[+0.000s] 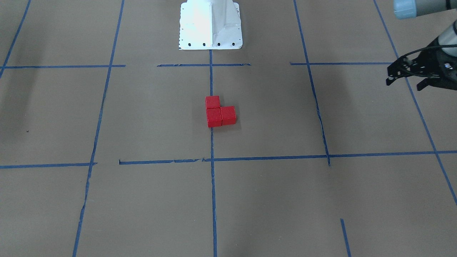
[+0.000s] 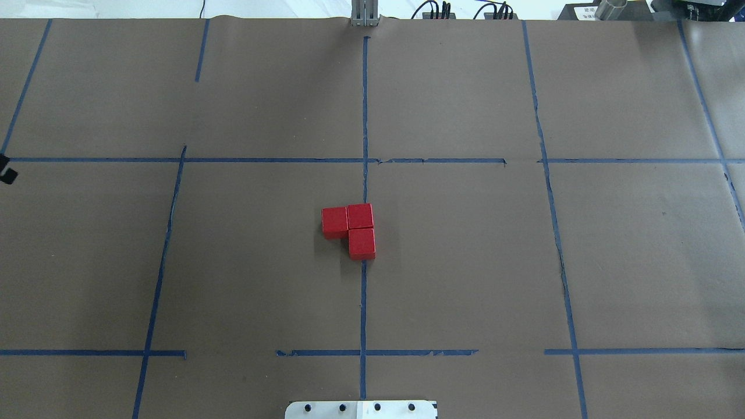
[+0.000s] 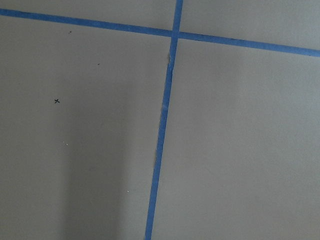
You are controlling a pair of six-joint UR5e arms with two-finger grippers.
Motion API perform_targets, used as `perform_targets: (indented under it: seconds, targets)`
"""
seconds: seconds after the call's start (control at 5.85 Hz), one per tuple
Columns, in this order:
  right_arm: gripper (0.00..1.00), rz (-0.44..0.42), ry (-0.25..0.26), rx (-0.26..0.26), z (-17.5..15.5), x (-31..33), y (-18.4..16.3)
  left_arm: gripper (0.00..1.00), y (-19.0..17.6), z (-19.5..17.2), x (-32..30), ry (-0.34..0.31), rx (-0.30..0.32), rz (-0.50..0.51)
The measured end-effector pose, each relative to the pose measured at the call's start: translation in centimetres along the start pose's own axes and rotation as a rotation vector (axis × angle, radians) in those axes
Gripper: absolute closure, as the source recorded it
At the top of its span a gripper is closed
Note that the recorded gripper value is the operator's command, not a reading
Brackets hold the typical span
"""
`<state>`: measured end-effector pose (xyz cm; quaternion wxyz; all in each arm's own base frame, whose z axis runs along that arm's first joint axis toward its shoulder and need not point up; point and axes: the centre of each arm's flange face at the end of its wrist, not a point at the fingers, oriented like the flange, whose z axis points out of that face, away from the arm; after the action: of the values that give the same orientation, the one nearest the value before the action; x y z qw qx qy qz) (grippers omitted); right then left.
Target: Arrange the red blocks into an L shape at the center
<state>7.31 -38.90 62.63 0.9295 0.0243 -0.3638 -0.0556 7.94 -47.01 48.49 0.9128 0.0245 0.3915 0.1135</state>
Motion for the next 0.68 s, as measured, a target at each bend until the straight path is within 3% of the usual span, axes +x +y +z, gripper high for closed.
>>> perform_targets:
  seconds: [0.34,0.68]
  targets:
    - [0.00,0.000,0.000,0.000,0.0,0.0,0.0,0.00,4.4,0.5,-7.4,-0.001,-0.023,-0.056]
    - [0.00,0.001,-0.001,0.000,0.0,0.0,0.1,0.00,5.6,1.7,-9.6,-0.004,-0.046,-0.095]
